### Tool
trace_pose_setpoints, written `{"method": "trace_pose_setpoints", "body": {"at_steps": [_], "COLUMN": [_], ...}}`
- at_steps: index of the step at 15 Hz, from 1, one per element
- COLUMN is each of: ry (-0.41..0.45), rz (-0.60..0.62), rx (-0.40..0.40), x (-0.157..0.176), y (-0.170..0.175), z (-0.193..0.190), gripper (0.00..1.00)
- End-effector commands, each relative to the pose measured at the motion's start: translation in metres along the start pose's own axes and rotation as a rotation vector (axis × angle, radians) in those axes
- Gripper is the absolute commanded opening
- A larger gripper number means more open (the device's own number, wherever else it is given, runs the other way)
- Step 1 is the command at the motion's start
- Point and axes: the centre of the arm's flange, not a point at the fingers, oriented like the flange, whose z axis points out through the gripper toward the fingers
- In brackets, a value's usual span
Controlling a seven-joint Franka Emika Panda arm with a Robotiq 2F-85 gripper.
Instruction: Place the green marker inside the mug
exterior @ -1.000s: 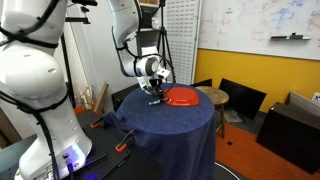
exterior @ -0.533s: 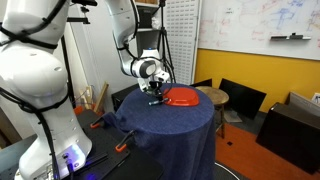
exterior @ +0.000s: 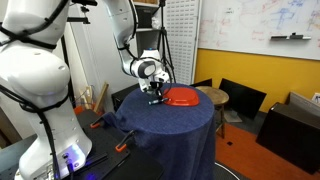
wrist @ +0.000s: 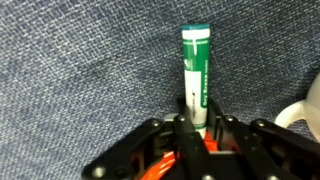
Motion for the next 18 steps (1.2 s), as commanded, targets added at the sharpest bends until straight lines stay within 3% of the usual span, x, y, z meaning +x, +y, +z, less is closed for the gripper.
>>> {"method": "trace_pose_setpoints", "body": {"at_steps": [1, 2, 18], "ry": [0.029, 0.035, 0.260], "rz": [0.003, 0.004, -0.005], "rx": [-0.016, -0.024, -0.121], "x": [-0.002, -0.004, -0.040], "y": [0.000, 0.001, -0.002], "z": [-0.006, -0.010, -0.093], "gripper": [0.01, 0.05, 0.05]}}
